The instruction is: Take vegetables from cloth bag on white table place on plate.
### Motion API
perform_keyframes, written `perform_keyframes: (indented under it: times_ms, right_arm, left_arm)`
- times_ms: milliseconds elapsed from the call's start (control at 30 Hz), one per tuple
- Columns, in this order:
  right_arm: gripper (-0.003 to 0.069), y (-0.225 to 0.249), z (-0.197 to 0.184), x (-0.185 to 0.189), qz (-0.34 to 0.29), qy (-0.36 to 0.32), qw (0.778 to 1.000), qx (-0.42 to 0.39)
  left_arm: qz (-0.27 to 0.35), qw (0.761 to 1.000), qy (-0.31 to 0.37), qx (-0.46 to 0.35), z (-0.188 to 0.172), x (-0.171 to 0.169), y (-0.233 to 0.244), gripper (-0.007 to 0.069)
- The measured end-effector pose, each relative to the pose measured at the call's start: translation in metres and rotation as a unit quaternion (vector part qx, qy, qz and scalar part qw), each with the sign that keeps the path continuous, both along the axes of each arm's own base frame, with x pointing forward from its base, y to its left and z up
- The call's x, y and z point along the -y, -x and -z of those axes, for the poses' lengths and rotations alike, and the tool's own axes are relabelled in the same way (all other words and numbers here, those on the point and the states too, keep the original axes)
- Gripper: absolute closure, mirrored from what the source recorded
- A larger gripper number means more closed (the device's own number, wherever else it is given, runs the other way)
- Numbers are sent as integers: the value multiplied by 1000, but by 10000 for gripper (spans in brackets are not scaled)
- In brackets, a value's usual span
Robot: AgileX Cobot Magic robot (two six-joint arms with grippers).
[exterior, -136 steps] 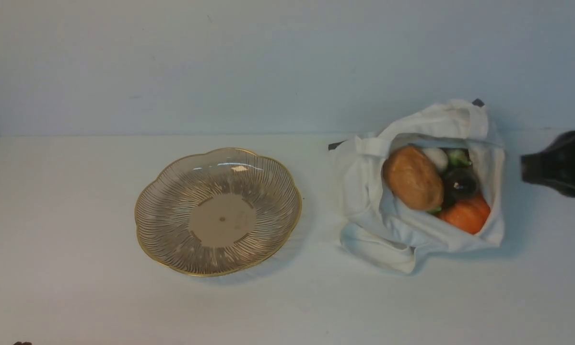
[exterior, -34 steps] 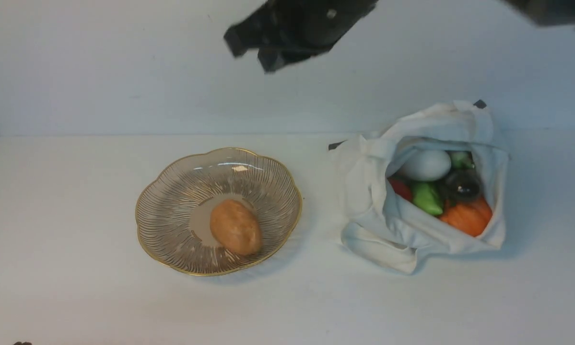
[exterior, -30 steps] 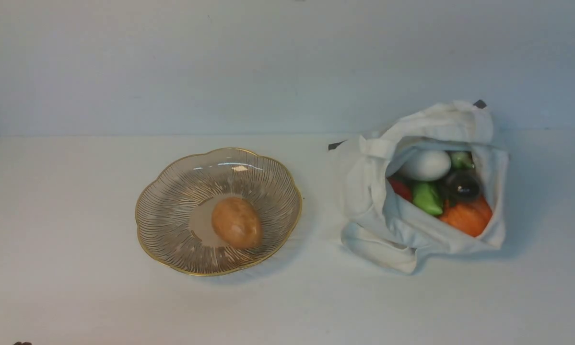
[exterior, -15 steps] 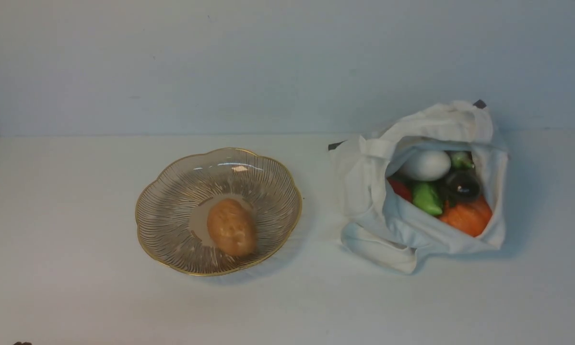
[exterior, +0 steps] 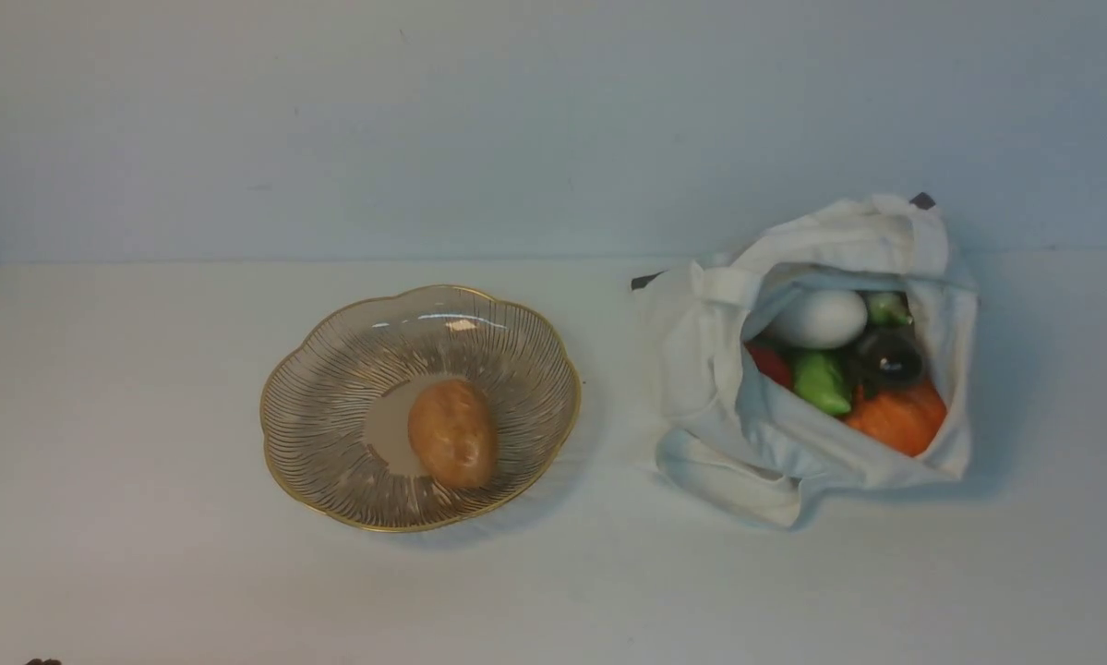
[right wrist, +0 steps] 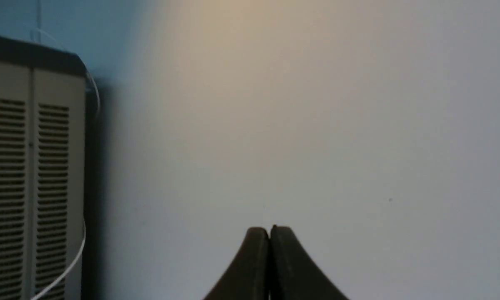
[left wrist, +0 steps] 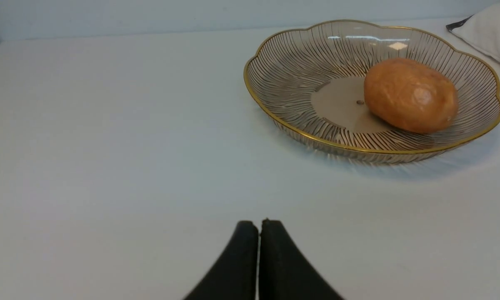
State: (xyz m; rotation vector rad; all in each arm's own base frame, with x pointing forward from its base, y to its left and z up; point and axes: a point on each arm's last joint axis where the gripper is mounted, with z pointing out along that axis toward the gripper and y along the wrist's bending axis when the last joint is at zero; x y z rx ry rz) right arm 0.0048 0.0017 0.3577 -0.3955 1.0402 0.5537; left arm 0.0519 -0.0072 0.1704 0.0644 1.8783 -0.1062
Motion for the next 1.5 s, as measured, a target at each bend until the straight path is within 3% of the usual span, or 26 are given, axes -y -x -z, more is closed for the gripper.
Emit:
perform_keyframes:
  times_ms: [300, 733, 1100, 1300, 1333, 1500]
  right_arm:
    - [673, -7, 32, -7, -4, 17, 1000, -7]
    - [673, -8, 35, -8, -13, 10, 999, -32]
    - [673, -11, 45, -11, -7, 43, 997, -67]
    - [673, -28, 83, -13, 125, 97, 979, -125]
    - [673, -36, 103, -11, 183, 110, 964, -156]
    - [673, -49, 152, -3, 273, 121, 925, -235]
  left_arm:
    - [0, 1000, 0, 0, 0, 0, 0, 634]
    - [0, 1000, 0, 0, 0, 0, 0, 634]
    - [0, 1000, 0, 0, 0, 0, 0, 634]
    - [0, 1000, 0, 0, 0, 0, 0, 634]
    - [0, 1000, 0, 0, 0, 0, 0, 634]
    - [0, 1000, 0, 0, 0, 0, 0, 634]
